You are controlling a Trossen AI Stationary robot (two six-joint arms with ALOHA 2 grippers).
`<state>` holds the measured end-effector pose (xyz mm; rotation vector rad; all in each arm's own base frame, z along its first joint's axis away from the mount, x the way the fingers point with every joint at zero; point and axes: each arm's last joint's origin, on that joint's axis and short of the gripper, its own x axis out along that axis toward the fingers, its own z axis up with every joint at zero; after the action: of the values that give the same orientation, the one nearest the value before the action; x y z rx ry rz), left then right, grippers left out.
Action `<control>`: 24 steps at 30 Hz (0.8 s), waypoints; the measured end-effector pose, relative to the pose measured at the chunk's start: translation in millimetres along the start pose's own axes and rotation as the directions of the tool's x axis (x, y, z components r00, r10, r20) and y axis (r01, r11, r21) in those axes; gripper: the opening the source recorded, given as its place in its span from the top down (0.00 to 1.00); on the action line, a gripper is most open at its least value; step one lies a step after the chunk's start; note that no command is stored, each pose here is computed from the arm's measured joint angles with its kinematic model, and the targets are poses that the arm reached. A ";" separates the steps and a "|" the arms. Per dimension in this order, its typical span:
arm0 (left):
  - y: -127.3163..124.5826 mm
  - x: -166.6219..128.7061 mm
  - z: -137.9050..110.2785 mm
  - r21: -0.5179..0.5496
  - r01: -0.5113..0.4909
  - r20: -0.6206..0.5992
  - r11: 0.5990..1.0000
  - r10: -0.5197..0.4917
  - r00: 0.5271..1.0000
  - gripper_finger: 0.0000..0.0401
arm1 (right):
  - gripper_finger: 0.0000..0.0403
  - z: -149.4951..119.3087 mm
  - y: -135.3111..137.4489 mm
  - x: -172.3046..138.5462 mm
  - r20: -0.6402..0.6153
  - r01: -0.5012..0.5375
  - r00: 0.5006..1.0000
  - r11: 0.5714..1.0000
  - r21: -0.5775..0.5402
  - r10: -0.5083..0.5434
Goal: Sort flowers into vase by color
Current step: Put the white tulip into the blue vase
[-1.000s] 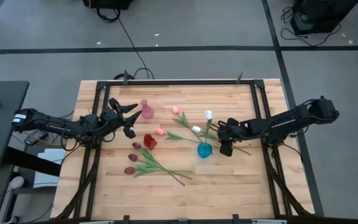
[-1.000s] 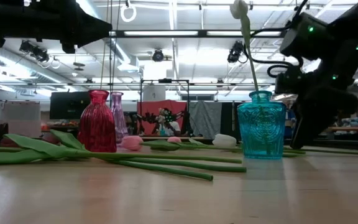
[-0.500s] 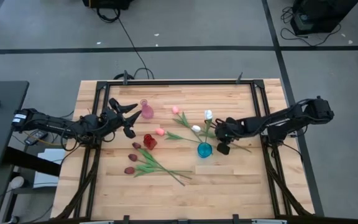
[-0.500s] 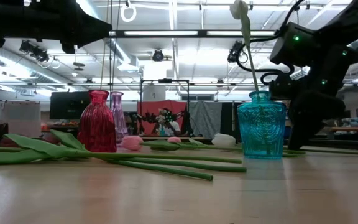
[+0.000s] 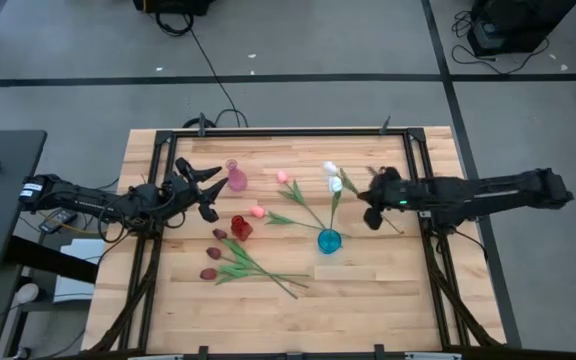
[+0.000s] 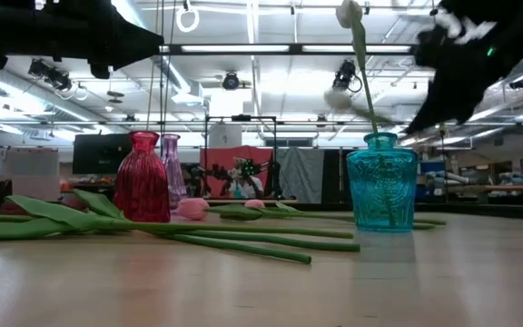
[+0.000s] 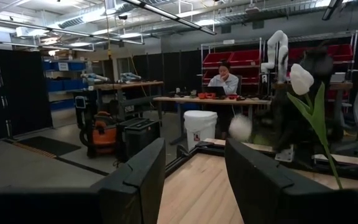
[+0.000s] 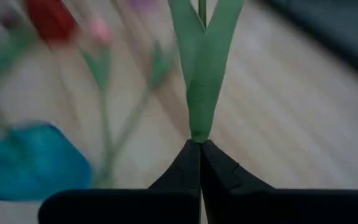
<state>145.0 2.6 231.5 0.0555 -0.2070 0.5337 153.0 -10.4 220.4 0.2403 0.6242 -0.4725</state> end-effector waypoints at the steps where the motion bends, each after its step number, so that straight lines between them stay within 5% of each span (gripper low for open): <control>1: 0.0 0.0 0.0 0.000 0.000 0.000 1.000 0.000 1.000 0.57 | 0.98 2.7 0.3 -9.0 0.060 -0.022 0.998 1.000 -0.007 0.023; 8: 0.0 0.0 0.0 0.000 0.000 0.000 1.000 0.000 1.000 0.57 | 0.98 21.3 7.8 -58.5 0.429 -0.200 0.874 0.974 -0.110 0.228; 15: 0.0 0.0 0.0 0.000 0.000 0.000 1.000 0.000 1.000 0.57 | 0.98 24.5 33.8 -66.2 0.561 -0.379 0.671 0.874 -0.304 0.486; 24: 0.0 0.0 0.0 0.002 0.000 0.000 1.000 0.000 1.000 0.57 | 0.98 -12.2 60.8 -26.3 0.696 -0.304 0.529 0.874 -0.378 0.485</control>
<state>145.1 2.6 231.5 0.0576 -0.2061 0.5343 158.2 55.9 231.4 -0.0501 -0.2656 -0.0178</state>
